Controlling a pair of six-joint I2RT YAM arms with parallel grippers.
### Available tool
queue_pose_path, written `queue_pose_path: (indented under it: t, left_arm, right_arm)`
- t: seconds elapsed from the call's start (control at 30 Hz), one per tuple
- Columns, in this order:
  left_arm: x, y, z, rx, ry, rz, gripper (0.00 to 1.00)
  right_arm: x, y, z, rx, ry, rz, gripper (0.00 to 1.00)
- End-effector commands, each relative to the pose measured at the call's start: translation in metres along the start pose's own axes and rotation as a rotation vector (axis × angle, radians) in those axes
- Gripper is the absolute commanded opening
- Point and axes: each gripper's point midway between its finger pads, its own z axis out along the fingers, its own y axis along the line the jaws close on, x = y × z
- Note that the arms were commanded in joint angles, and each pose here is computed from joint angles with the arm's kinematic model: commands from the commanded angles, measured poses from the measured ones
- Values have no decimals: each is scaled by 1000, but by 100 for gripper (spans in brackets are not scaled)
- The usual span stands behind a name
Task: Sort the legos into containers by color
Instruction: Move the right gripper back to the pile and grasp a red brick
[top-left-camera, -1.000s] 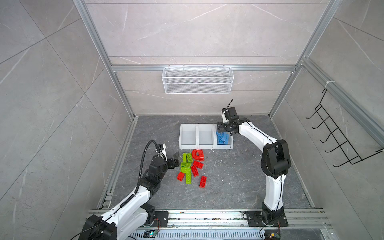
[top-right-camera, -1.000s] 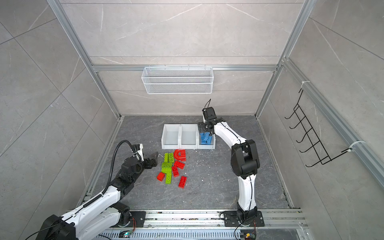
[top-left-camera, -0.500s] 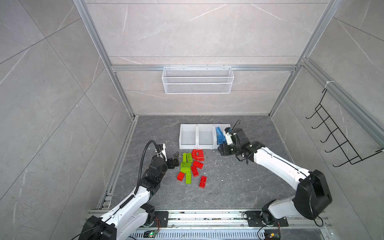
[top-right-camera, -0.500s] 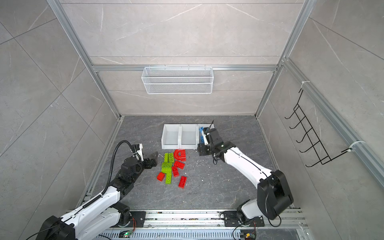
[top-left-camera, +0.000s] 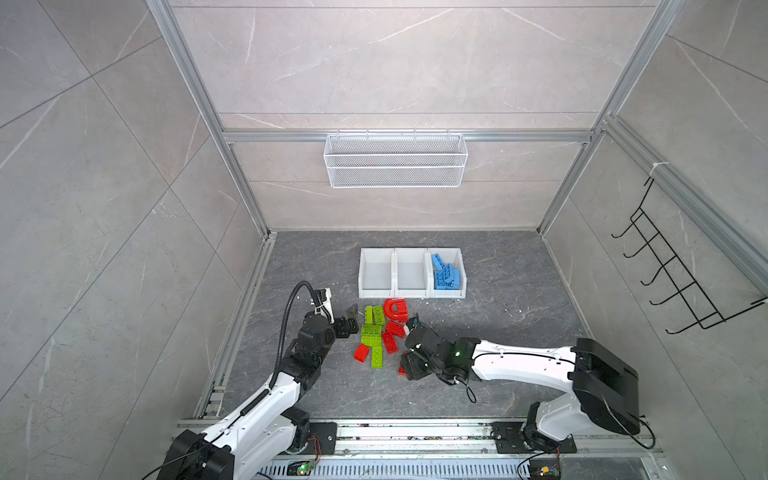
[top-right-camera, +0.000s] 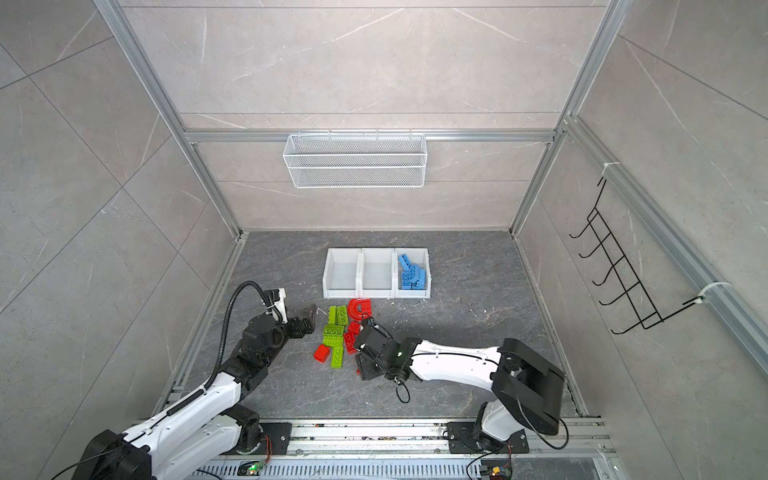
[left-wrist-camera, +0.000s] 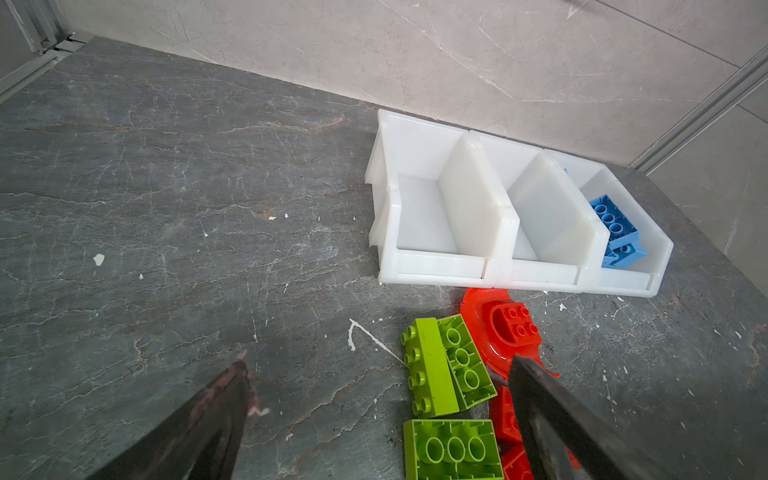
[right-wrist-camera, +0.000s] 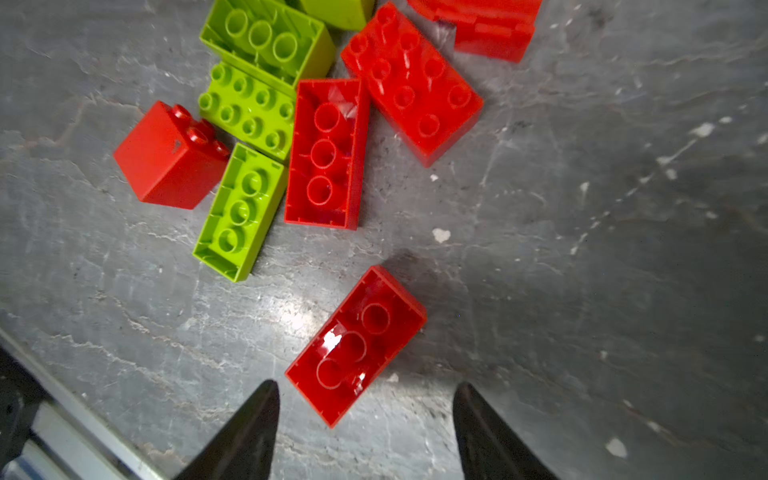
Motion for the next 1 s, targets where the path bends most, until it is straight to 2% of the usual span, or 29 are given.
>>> queue_pose_path:
  t: [0.0,0.2,0.6,0.77,0.97]
  left_arm:
    - [-14,-4,-3,17,-58,-24,99]
    - [-17,-4,-5,18,-66,-21,99]
    - [-17,-4,-5,19,-67,-26,99]
    - [-16,-3,-3,9,-60,-13,99]
    - [-13,-7,1,26,-42,-16,99]
  right_arm:
    - [-14,8,5,13,-38,40,68]
    - [-7,7,16,16,-17,68,69]
    - [-7,8,28,53,4,40,68]
    - [2,-9,29,133,30,40,61]
    - [5,-18,21,150,11,56,58]
